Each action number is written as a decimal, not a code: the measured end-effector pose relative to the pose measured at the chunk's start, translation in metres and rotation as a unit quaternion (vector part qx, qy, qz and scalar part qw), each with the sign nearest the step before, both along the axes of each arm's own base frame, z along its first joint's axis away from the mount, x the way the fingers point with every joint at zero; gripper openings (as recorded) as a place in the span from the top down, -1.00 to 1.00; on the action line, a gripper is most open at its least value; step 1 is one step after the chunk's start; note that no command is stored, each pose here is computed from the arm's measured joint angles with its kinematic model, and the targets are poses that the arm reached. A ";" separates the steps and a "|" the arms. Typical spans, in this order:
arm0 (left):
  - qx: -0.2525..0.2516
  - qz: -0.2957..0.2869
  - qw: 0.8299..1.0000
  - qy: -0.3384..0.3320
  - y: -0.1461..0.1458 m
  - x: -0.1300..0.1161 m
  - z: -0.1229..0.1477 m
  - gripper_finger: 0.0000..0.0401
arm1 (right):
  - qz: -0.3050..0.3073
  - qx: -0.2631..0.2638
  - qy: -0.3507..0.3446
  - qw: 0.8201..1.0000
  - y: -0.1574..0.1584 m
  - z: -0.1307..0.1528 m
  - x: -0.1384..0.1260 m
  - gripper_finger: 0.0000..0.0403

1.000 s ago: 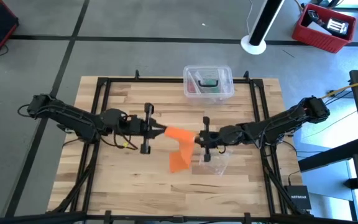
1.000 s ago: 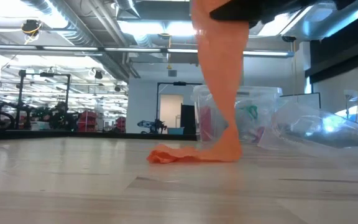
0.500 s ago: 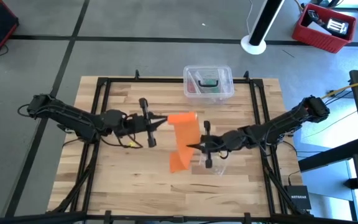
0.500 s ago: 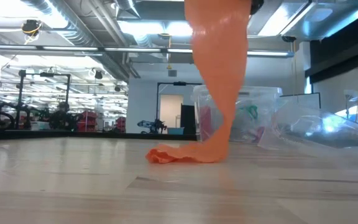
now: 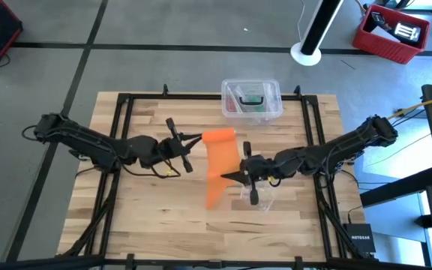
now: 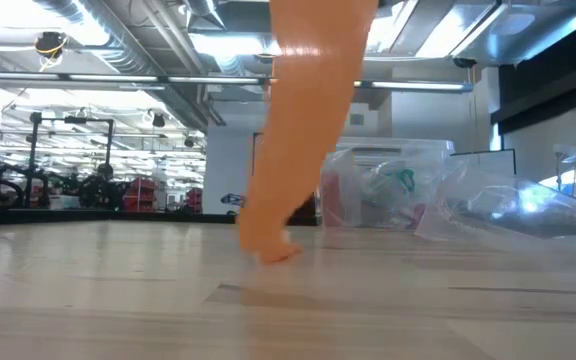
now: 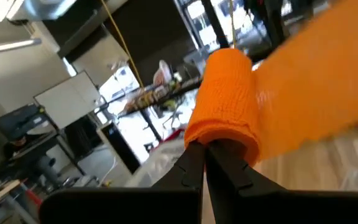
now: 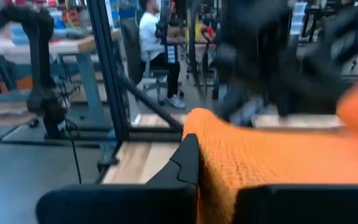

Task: Roll bandage
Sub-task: Roll the orange bandage

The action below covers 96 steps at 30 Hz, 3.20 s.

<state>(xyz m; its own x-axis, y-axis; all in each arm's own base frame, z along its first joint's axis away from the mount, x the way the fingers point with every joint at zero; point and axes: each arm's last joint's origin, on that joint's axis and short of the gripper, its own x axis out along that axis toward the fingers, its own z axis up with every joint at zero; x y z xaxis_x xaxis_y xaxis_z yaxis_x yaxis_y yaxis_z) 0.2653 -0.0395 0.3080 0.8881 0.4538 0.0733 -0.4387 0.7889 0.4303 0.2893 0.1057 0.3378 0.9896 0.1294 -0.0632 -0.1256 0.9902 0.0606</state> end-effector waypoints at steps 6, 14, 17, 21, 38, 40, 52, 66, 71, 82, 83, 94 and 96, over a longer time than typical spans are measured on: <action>0.011 -0.012 0.999 0.050 -0.010 0.011 -0.019 1.00 | -0.033 0.004 -0.011 0.999 -0.007 0.036 0.002 0.96; 0.023 -0.050 0.993 0.107 -0.040 0.026 -0.054 1.00 | -0.106 0.040 0.033 0.993 -0.052 0.036 0.012 0.96; 0.010 -0.059 0.991 0.123 -0.048 0.031 -0.069 1.00 | -0.117 0.082 0.083 0.986 -0.071 0.023 0.019 0.95; -0.022 -0.066 0.988 0.138 -0.058 0.037 -0.090 1.00 | -0.098 0.123 0.164 0.974 -0.089 -0.004 0.034 0.80; -0.192 -0.039 0.970 0.143 -0.069 0.050 -0.150 1.00 | -0.080 0.177 0.347 0.917 -0.104 -0.075 0.060 -0.46; -0.206 -0.033 0.968 0.136 -0.066 0.052 -0.151 1.00 | -0.081 0.177 0.346 0.918 -0.104 -0.075 0.060 -0.51; -0.257 0.024 0.953 0.161 -0.048 0.052 -0.165 1.00 | -0.109 0.177 0.396 0.894 -0.105 -0.086 0.055 -0.55; -0.267 0.015 0.951 0.156 -0.049 0.052 -0.164 1.00 | -0.120 0.179 0.400 0.891 -0.112 -0.086 0.053 -0.55; -0.267 0.013 0.951 0.156 -0.050 0.052 -0.164 1.00 | -0.147 0.140 0.379 0.903 -0.115 -0.083 0.054 -0.55; -0.262 0.013 0.952 0.158 -0.050 0.052 -0.164 1.00 | -0.075 0.008 0.472 0.878 -0.072 -0.079 -0.003 -0.55; -0.262 0.012 0.952 0.157 -0.050 0.053 -0.164 1.00 | -0.077 -0.001 0.471 0.879 -0.066 -0.086 -0.008 -0.55; -0.259 0.012 0.953 0.159 -0.050 0.053 -0.164 1.00 | -0.081 0.041 0.405 0.910 -0.034 -0.181 -0.019 -0.54; -0.259 0.012 0.953 0.159 -0.050 0.053 -0.164 1.00 | -0.088 0.045 0.378 0.921 -0.034 -0.192 -0.018 -0.50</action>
